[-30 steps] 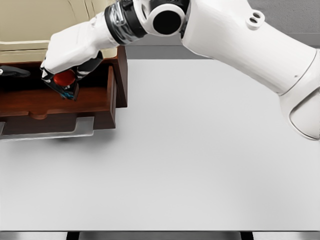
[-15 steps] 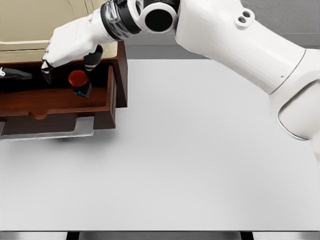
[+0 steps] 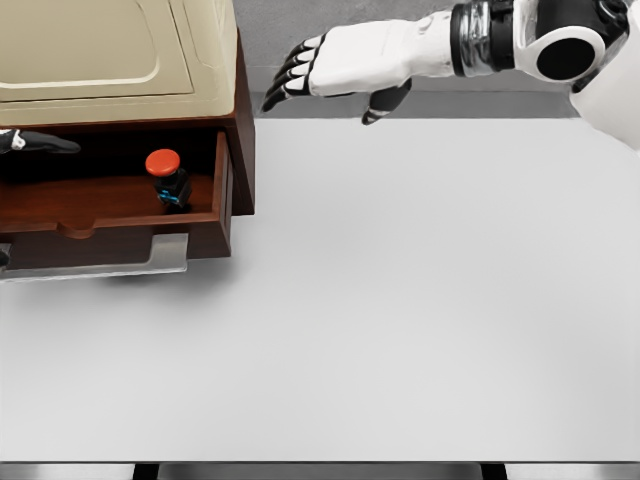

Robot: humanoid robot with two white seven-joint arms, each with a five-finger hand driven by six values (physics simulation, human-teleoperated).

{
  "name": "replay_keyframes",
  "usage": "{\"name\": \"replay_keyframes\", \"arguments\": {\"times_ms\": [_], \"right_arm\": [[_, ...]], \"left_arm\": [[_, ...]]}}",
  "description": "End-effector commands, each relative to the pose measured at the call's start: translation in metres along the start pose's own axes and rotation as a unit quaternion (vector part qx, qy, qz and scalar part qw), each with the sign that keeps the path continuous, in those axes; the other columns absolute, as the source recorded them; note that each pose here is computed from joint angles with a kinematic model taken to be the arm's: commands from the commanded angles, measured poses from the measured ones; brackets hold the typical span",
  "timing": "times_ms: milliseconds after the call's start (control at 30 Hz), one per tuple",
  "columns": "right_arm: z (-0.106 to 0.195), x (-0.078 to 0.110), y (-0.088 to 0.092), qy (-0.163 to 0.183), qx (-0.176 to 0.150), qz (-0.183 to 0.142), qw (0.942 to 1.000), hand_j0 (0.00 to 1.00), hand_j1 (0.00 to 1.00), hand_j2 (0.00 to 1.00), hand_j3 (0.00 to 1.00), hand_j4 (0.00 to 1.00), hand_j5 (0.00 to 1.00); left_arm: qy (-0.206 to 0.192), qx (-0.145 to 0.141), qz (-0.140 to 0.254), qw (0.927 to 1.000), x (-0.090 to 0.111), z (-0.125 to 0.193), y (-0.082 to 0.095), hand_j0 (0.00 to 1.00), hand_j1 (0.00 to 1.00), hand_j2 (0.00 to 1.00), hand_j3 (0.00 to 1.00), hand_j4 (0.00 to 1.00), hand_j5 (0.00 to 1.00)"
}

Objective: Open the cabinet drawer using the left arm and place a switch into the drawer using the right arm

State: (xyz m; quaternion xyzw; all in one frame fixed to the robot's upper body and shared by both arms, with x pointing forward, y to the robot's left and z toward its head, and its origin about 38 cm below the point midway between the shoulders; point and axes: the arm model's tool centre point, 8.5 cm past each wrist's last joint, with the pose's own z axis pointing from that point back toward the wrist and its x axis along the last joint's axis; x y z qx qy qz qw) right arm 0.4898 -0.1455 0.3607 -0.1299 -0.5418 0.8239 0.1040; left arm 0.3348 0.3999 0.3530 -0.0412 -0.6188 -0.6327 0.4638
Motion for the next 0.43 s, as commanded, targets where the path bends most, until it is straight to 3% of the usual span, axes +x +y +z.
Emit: {"name": "replay_keyframes", "arguments": {"times_ms": [0,67,133,300,400], "right_arm": [[0.067,-0.027,0.012,0.071,-0.004,-0.017,0.9973,1.0,1.0,1.0,1.0,1.0,1.0],[0.092,-0.036,0.041,0.099,0.003,-0.046,0.9941,1.0,1.0,1.0,1.0,1.0,1.0],[0.112,-0.041,0.057,0.12,0.005,-0.063,0.9907,1.0,1.0,1.0,1.0,1.0,1.0],[0.139,-0.055,0.091,0.16,0.026,-0.102,0.9815,1.0,1.0,1.0,1.0,1.0,1.0],[0.14,-0.055,0.109,0.163,0.034,-0.121,0.9786,1.0,1.0,1.0,1.0,1.0,1.0]], "left_arm": [[-0.047,-0.01,-0.005,0.9988,0.005,-0.03,-0.008,1.0,1.0,1.0,1.0,1.0,1.0],[-0.087,-0.006,-0.012,0.9961,0.011,-0.047,-0.007,1.0,1.0,1.0,1.0,1.0,1.0],[-0.118,-0.007,-0.015,0.9929,0.014,-0.06,-0.01,1.0,1.0,1.0,1.0,1.0,1.0],[-0.125,-0.004,-0.017,0.992,0.018,-0.065,-0.007,1.0,1.0,1.0,1.0,1.0,1.0],[-0.125,-0.004,-0.016,0.992,0.017,-0.065,-0.008,1.0,1.0,1.0,1.0,1.0,1.0]]}}
